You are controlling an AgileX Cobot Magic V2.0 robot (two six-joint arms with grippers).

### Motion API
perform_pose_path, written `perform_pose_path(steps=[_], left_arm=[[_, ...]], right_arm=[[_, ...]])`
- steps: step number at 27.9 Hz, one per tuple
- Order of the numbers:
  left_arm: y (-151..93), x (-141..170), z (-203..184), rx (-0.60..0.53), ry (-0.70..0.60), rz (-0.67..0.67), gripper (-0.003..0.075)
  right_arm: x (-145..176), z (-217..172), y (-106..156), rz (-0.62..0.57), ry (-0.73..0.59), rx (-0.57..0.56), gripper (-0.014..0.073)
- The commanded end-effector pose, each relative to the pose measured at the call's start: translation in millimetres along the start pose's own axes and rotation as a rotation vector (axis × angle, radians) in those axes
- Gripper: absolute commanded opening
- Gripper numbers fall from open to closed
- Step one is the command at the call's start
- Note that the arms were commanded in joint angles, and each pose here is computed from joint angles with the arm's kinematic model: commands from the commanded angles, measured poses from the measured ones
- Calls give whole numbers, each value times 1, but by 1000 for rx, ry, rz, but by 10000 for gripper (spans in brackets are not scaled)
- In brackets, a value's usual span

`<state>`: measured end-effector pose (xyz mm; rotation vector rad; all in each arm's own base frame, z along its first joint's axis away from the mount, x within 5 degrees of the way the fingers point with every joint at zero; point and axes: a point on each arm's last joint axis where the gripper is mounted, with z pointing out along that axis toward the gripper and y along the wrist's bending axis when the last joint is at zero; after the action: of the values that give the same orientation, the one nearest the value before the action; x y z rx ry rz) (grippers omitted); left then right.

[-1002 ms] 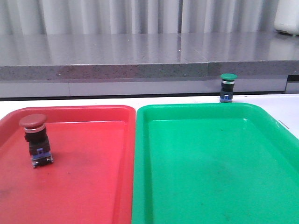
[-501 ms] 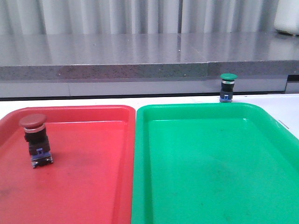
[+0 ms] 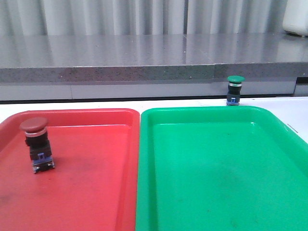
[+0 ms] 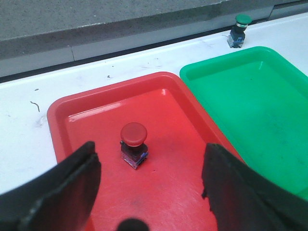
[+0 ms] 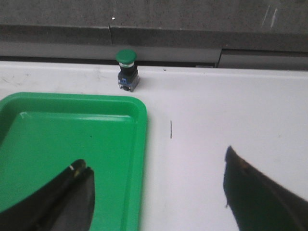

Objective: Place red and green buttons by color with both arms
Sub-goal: 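Raise the left gripper away from the red tray, then lower the right gripper over the green button and close on it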

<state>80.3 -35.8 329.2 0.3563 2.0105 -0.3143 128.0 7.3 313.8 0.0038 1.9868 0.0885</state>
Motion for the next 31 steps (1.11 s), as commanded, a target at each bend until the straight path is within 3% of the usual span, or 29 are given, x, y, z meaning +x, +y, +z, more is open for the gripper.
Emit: perform_pose_path(steps=[1,18,31], left_arm=[[-2,-14,-4,15,-91,-12,437],[-2,-14,-4,15,-91,-12,437],[-2,-14,-4,15,-91,-12,437]], right_arm=[[-24,8,0,-9,-120,2,574],[-75,122,22,-43,159,-58,574],[-102,229,32,-45,204,-61,574]])
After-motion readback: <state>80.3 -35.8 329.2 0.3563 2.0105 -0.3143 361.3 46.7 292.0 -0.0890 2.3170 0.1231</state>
